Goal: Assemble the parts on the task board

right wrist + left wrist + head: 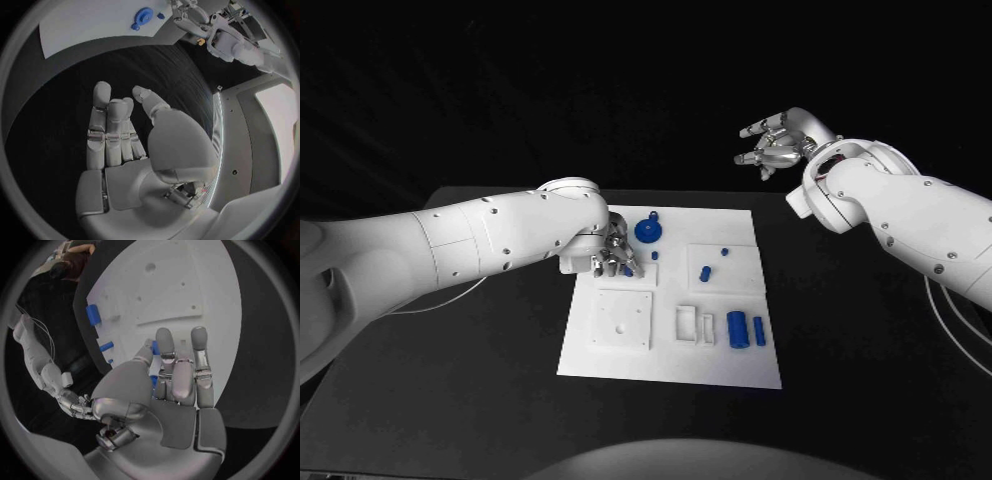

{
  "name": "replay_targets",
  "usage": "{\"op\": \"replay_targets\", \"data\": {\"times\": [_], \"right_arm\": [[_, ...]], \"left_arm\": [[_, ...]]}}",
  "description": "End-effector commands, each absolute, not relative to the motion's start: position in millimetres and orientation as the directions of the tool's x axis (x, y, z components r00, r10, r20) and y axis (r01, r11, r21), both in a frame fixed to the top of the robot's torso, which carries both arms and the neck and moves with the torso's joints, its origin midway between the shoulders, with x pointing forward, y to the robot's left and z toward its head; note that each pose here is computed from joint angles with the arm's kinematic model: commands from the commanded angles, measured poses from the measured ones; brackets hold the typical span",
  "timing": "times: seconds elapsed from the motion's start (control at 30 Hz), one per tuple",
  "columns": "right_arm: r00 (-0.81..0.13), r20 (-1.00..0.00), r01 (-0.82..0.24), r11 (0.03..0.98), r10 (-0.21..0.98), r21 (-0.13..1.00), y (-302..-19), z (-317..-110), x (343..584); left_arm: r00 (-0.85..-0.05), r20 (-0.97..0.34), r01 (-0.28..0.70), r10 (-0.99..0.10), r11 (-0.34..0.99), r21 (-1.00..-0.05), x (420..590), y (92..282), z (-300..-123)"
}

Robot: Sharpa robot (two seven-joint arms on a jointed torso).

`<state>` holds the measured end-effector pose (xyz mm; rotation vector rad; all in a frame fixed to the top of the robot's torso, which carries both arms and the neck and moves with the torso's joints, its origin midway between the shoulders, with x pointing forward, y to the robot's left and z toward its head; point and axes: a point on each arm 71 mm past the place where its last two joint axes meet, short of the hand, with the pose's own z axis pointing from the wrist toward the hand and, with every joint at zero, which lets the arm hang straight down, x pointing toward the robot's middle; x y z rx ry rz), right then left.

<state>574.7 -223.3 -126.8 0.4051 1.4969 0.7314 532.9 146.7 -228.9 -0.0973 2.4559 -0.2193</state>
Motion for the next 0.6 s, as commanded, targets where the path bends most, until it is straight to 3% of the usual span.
{"op": "replay_targets", "data": {"times": [0.03,0.6], "right_arm": [[-0.088,-0.757,-0.194,0.734,0.647,0.651,-222.0,-127.0,574.3],[-0.087,-0.76,-0.196,0.736,0.645,0.647,-221.9,-126.5,573.9]], "left_arm": [[-0.847,-0.531,0.002,-0.04,0.997,-0.079,520.2,152.4,-255.2],[-0.845,-0.533,0.006,-0.039,0.997,-0.082,522.5,146.2,-255.2]]}}
